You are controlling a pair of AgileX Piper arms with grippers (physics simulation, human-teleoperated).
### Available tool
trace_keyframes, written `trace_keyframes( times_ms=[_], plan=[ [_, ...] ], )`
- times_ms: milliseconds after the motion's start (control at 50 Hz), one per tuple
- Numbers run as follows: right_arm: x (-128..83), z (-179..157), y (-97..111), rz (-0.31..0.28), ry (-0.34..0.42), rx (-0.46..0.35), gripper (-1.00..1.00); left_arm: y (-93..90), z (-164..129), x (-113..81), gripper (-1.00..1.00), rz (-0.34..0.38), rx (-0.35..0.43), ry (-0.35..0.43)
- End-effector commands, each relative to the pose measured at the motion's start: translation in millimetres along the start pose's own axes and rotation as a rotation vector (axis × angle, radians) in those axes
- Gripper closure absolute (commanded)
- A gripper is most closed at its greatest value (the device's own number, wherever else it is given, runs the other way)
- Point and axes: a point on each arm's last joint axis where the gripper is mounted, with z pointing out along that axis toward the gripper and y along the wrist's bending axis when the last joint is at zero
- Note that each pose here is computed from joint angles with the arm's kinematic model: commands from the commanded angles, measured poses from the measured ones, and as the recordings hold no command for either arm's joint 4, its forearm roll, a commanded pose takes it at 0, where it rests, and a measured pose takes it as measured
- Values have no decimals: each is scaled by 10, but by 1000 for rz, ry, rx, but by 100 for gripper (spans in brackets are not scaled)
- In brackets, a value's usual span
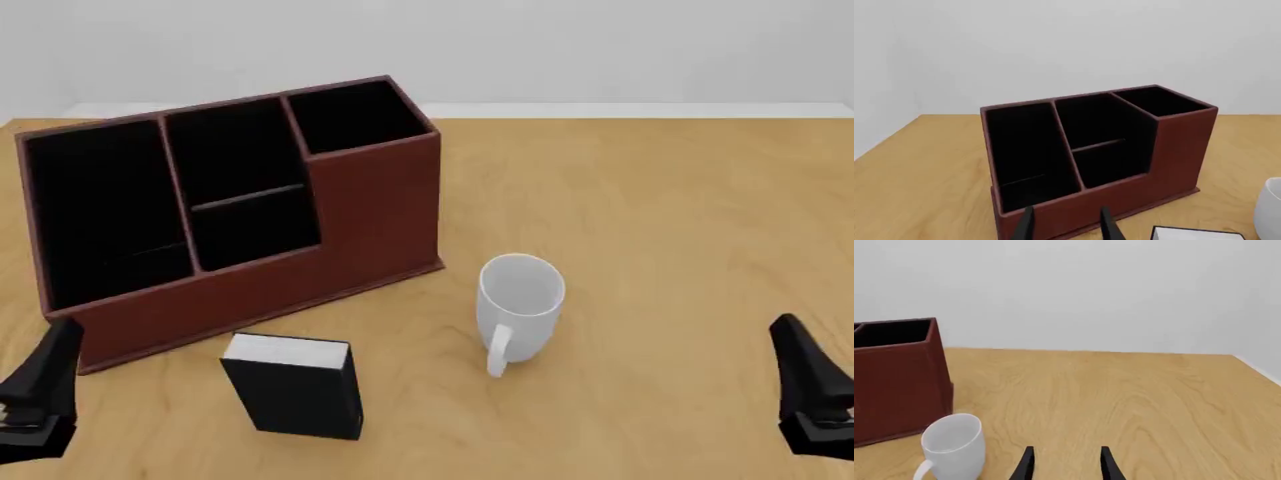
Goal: Pick up the book and place it in the front compartment of the caddy.
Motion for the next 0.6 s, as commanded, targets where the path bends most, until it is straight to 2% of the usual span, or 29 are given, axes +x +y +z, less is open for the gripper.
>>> trace_keyframes(
  times_ms=[20, 420, 500, 560, 600],
  plan=[
    [41, -13, 5, 25, -25, -5, -100, 1, 20, -26, -100, 2, -2, 0],
    [41, -14, 5, 16, -28, -6, -100, -26, 22, -26, -100, 26, 44, -17],
    [42, -14, 5, 16, -28, -6, -100, -33, -12, -162, -100, 26, 60, -66],
    [40, -14, 5, 17, -28, -6, -100, -17, -7, -246, -100, 80, 28, -85],
    [43, -13, 5, 16, -28, -6, -100, -32, -34, -418, -100, 110, 58, -121]
  ],
)
